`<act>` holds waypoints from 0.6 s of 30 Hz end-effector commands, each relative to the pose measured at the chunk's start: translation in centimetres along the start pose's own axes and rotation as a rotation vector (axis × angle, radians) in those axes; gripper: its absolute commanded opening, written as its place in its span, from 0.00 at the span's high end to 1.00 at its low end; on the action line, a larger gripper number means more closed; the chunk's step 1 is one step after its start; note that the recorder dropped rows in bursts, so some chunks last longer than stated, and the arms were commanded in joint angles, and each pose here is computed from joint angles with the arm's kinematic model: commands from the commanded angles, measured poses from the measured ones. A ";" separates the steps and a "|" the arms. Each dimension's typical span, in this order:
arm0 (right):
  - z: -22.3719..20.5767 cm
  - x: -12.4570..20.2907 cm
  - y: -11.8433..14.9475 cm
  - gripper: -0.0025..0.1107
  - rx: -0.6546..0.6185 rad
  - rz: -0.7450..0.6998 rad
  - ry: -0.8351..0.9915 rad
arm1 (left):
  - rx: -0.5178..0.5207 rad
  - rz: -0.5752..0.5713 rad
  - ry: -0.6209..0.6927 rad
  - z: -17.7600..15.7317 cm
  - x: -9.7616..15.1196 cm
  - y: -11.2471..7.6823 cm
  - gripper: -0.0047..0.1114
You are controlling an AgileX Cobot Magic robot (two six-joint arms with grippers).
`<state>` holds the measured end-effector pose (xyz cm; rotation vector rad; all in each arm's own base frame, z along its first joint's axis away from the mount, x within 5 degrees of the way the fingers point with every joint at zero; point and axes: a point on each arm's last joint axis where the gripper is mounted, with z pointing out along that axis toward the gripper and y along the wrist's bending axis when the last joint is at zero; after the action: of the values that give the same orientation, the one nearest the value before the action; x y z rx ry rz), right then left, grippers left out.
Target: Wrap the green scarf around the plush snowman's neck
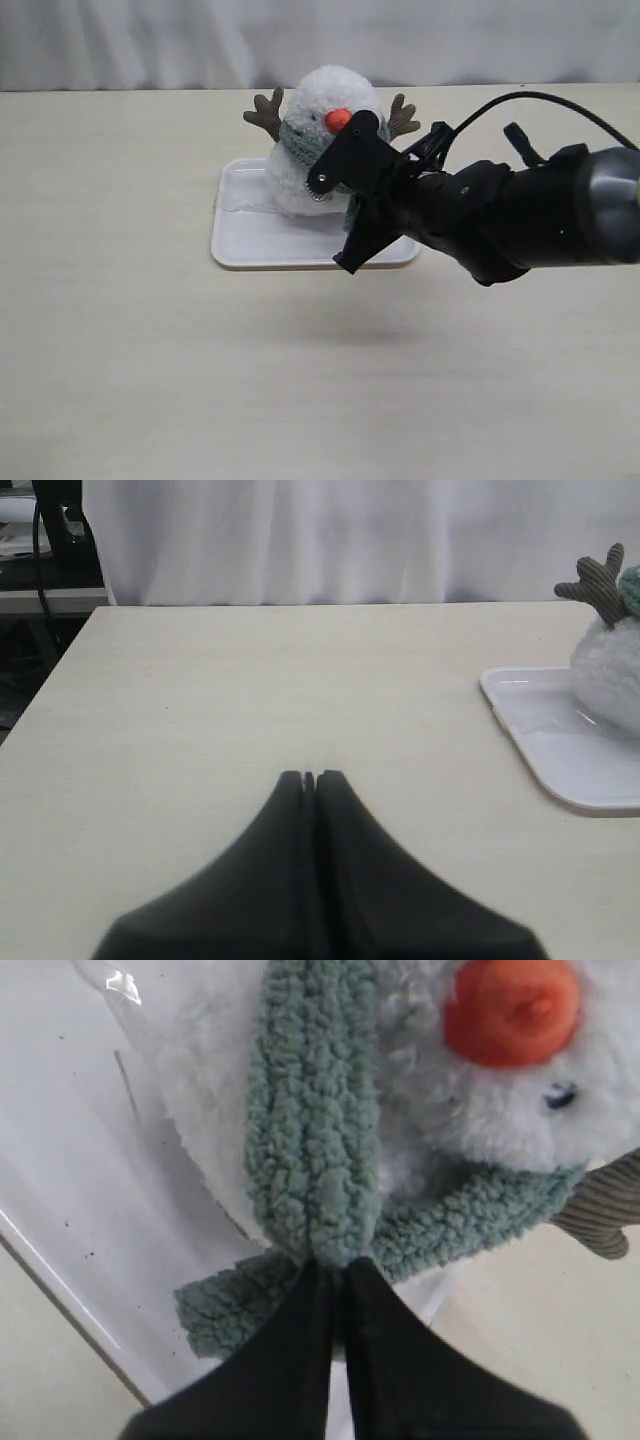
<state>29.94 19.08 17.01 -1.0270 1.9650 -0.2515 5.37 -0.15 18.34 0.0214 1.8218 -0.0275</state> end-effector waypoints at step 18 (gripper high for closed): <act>-3.1 -1.7 0.4 0.46 -0.243 0.404 -0.038 | -0.001 -0.006 -0.013 0.0 -0.1 0.0 0.96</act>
<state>28.18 19.97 18.44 -0.7692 2.1710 0.1594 5.37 -0.15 18.34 0.0214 1.8218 -0.0275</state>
